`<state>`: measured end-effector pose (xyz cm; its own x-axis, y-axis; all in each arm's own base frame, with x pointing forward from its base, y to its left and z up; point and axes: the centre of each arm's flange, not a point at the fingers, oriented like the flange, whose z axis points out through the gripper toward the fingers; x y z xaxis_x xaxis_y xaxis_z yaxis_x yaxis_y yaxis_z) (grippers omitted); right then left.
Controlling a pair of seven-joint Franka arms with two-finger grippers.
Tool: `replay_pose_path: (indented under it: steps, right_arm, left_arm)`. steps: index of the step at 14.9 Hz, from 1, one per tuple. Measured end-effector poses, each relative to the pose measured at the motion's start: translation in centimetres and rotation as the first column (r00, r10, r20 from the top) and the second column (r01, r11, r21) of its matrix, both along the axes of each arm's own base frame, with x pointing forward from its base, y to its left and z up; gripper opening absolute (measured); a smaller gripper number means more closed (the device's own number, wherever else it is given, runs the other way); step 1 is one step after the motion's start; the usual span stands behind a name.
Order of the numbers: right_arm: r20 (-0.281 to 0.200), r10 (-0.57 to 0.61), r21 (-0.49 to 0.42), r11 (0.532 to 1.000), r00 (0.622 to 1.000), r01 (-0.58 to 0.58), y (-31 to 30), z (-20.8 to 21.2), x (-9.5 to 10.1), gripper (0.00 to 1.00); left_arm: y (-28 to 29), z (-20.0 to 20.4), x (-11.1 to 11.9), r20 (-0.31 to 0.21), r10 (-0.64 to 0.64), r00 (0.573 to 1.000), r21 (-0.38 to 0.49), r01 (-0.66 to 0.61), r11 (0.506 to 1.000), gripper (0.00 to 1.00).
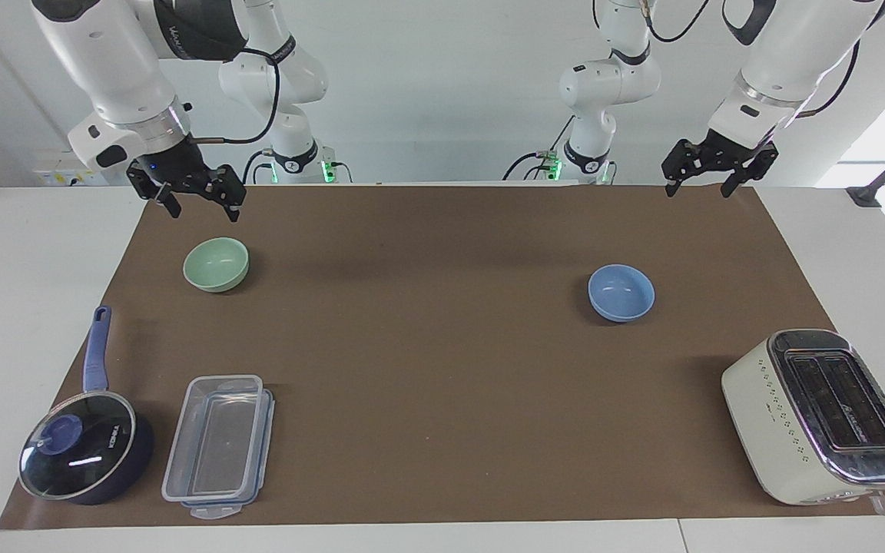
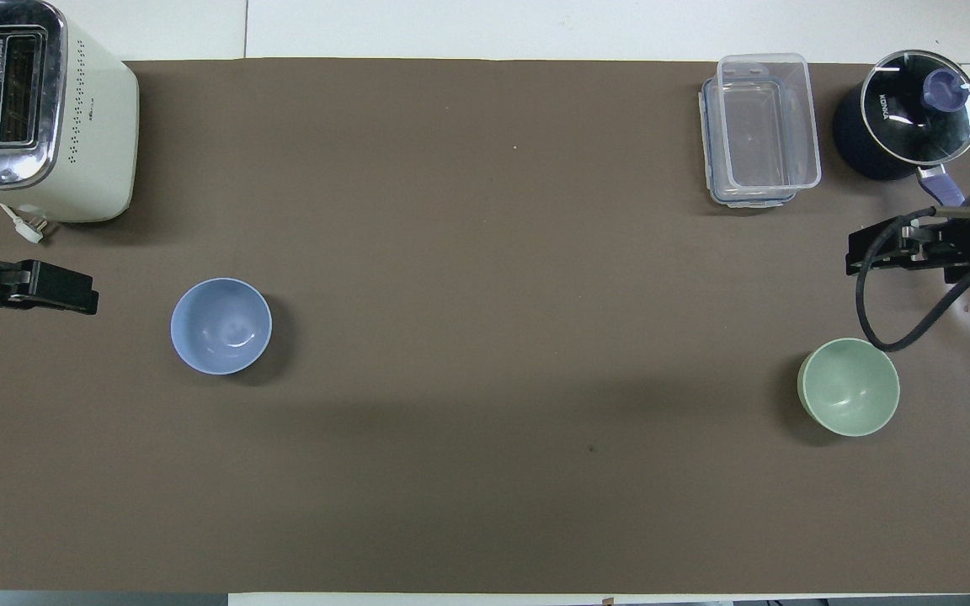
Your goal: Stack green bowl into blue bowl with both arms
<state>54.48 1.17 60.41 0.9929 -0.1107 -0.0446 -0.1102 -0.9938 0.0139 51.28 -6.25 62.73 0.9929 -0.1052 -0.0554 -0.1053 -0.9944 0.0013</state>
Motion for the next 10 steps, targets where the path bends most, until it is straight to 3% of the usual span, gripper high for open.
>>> replay_pose_path:
  steps: [10]
  right_arm:
    - [0.0, 0.001, 0.0, 1.0, 1.0, -0.001, 0.03, 0.0, 0.0, 1.0]
  left_arm:
    - [0.01, -0.07, -0.08, -0.008, 0.0, 1.0, 0.001, 0.0, 1.0, 1.0]
